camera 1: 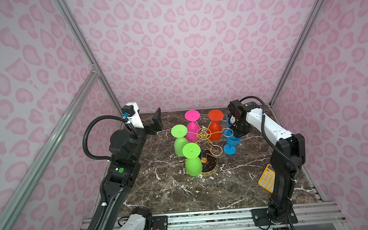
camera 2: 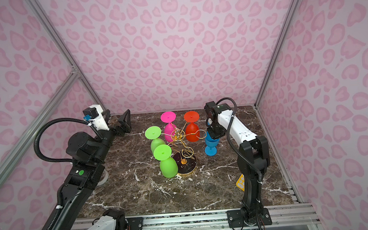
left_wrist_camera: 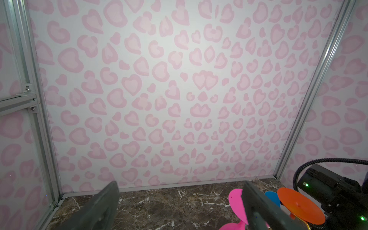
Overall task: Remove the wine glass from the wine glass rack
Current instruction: 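Open the right gripper and lift it away from the placed glass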
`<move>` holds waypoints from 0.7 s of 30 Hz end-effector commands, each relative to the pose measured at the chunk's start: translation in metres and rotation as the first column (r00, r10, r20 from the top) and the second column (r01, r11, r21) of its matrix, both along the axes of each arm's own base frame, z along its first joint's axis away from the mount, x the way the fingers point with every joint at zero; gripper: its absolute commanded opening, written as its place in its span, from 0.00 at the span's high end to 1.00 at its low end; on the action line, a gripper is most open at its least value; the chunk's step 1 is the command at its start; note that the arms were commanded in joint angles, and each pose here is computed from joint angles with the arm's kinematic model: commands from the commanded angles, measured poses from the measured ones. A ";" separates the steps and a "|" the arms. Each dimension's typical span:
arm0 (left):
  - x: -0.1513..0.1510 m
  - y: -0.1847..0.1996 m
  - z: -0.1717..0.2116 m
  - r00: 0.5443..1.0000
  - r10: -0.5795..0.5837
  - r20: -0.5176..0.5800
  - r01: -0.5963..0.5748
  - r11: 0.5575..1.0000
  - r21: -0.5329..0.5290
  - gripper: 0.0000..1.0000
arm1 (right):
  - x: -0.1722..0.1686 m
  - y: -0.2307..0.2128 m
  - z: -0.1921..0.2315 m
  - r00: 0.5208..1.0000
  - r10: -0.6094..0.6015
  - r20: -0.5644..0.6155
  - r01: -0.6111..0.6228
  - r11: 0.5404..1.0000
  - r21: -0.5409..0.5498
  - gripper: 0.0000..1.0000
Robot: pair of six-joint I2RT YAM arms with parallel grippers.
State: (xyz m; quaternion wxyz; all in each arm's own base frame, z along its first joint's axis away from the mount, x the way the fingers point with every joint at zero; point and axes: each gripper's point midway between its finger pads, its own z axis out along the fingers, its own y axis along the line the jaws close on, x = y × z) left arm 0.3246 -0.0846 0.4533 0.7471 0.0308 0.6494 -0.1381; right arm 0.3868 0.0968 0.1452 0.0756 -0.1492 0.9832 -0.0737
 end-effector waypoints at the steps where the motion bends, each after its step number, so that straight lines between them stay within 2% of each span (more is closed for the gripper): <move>1: 0.000 0.001 0.006 1.000 0.008 0.023 -0.009 1.000 0.004 0.03 | 0.002 0.002 0.010 1.000 0.005 0.025 -0.005 1.000 0.018 0.76; 8: 0.005 0.010 0.002 0.998 0.058 -0.002 -0.058 0.997 -0.043 0.03 | 0.002 0.002 0.053 0.993 -0.008 0.118 -0.002 0.996 0.090 0.67; 11: 0.005 0.013 0.001 0.997 0.060 -0.043 -0.065 0.992 -0.111 0.01 | 0.001 -0.004 0.079 0.980 -0.036 0.196 0.011 0.992 0.125 0.64; 13: 0.000 0.009 0.002 0.997 0.020 -0.068 -0.031 0.986 -0.162 0.01 | -0.001 -0.008 0.099 0.963 -0.064 0.263 0.020 0.986 0.166 0.61; 15: -0.010 0.001 0.001 0.995 -0.054 -0.083 0.034 0.975 -0.219 0.02 | -0.001 -0.012 0.119 0.934 -0.102 0.343 0.028 0.976 0.215 0.58; 18: -0.027 -0.006 -0.009 0.978 -0.140 -0.157 0.086 0.949 -0.305 0.05 | -0.002 -0.018 0.152 0.857 -0.158 0.490 0.023 0.962 0.271 0.50; 21: -0.048 -0.014 -0.028 0.939 -0.222 -0.263 0.124 0.930 -0.345 0.10 | -0.006 -0.020 0.189 0.745 -0.213 0.632 -0.019 0.941 0.338 0.40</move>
